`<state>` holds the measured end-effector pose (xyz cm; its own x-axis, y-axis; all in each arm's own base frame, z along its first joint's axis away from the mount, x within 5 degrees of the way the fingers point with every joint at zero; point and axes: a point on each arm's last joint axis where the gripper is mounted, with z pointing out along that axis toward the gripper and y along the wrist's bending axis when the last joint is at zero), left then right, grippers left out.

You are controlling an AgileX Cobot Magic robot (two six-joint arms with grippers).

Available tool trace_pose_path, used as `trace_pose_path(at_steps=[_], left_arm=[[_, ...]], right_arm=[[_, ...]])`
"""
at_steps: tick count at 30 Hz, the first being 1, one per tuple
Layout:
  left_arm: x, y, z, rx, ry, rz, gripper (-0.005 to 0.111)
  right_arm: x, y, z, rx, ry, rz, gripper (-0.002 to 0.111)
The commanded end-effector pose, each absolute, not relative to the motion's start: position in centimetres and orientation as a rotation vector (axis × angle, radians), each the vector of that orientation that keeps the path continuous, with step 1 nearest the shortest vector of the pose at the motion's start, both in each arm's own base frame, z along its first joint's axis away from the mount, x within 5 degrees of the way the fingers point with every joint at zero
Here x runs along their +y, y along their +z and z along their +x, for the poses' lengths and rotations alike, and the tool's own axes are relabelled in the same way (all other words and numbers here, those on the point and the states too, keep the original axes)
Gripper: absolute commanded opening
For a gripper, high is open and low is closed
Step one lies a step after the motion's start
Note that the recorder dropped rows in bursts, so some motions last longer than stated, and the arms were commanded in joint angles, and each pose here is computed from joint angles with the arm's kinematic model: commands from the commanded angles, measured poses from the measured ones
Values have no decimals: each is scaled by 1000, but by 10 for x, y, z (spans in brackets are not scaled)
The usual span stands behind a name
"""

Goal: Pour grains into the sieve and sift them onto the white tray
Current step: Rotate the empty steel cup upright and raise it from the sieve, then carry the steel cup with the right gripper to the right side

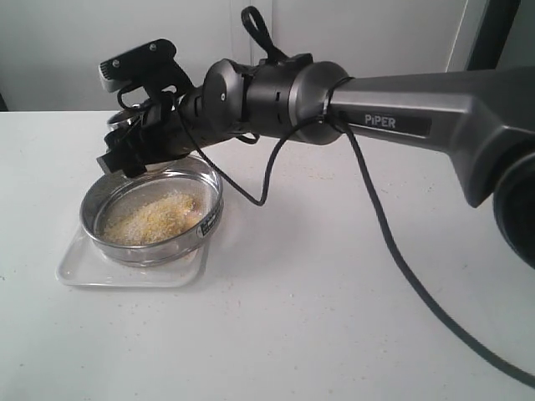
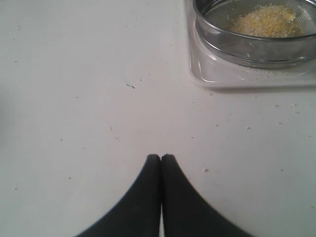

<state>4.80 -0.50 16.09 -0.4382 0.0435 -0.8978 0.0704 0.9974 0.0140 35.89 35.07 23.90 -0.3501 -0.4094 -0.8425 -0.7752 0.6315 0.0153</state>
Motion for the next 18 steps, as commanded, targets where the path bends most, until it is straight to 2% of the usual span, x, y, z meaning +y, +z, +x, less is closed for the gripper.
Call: trace_pose_path(at_steps=[1,18], left_arm=[[-5,158,48,2037,-40,82,0],[-5,158,48,2037,-40,82,0]], right_arm=[[341,255,355,1953,518,-933,0],[269,250,344,1905,382,-696,0]])
